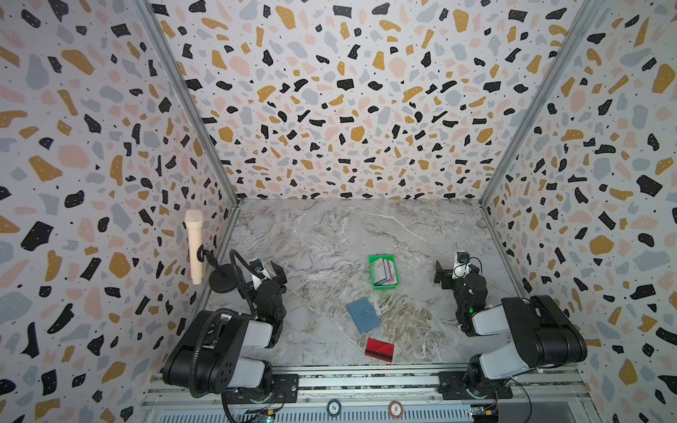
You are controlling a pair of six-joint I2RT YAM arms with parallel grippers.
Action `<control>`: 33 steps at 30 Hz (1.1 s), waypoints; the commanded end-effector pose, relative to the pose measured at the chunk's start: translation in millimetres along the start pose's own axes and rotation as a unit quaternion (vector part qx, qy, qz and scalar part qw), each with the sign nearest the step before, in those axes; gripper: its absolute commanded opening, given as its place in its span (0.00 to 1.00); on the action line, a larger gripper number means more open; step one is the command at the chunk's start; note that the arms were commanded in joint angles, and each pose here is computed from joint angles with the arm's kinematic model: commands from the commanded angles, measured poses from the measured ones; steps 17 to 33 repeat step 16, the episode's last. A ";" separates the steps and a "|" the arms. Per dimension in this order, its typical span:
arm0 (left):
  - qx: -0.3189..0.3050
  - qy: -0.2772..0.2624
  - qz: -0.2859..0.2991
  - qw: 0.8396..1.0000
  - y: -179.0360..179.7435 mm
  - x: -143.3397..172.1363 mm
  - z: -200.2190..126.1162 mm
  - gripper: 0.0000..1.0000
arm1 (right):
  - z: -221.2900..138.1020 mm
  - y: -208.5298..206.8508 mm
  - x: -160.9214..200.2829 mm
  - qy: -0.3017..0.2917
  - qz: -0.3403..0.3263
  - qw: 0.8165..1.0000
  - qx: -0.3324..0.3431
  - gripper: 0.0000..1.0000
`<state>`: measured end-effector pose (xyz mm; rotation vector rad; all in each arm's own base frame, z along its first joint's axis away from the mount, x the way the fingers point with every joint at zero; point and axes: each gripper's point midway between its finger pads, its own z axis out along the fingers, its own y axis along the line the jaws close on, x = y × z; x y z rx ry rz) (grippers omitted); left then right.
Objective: Insert credit cards into a card holder
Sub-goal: Reset both arms
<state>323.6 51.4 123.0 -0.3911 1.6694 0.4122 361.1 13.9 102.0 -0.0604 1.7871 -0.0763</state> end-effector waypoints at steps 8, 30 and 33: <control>-0.003 -0.022 -0.016 1.000 0.2 -14.9 1.8 1.00 | 3.9 -0.4 -20.1 -0.029 0.006 1.000 -0.002 0.99; -0.003 -0.023 -0.015 1.000 0.3 -15.0 1.8 1.00 | 3.2 -0.5 -21.3 -0.031 0.007 0.999 -0.002 0.99; -0.003 -0.023 -0.015 1.000 0.3 -15.0 1.8 1.00 | 3.2 -0.5 -21.3 -0.031 0.007 0.999 -0.002 0.99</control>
